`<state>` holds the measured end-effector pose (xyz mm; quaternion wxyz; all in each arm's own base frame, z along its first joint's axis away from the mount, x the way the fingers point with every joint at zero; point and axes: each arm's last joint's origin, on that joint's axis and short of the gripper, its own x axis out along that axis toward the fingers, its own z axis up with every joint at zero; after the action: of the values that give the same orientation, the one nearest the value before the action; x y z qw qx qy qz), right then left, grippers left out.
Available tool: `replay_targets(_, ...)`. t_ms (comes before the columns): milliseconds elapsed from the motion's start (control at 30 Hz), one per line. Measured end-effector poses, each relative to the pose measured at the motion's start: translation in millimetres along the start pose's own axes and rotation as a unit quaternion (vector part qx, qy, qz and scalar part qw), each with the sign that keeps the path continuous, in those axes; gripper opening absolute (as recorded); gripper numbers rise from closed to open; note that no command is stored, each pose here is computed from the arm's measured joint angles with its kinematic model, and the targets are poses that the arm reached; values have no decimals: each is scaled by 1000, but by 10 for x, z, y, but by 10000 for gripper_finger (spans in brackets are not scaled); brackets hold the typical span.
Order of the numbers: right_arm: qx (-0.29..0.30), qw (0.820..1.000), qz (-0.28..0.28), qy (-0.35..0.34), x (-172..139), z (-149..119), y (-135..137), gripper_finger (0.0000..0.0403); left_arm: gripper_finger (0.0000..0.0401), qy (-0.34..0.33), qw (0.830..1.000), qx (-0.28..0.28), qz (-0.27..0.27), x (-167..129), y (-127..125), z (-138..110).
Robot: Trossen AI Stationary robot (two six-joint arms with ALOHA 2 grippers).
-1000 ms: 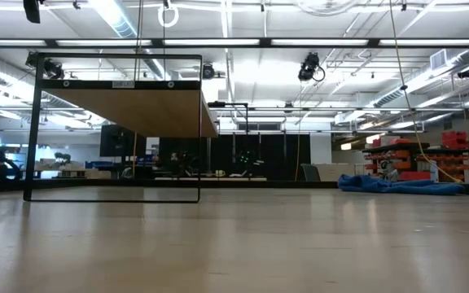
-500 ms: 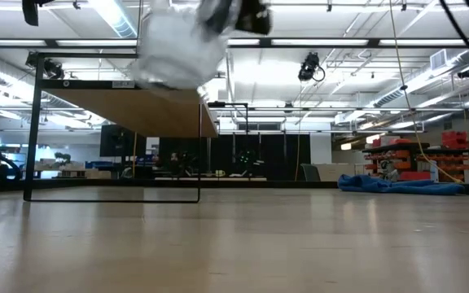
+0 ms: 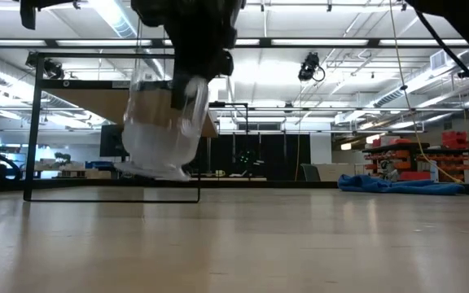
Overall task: Stack small to large cups/mugs on shelf
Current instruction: Move the transparent mug to the bottom left of the table
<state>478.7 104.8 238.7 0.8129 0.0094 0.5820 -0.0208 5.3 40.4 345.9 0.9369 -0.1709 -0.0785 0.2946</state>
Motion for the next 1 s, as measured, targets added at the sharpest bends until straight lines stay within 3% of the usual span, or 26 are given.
replay_targets(733,-56,998,16,12,55,-28,74,0,40,11,1000,-10,20,0,4,-20)
replay_targets(1000,60,998,15,32,90,-81,123,0,33,11,1000,-8,21,0,3,-23)
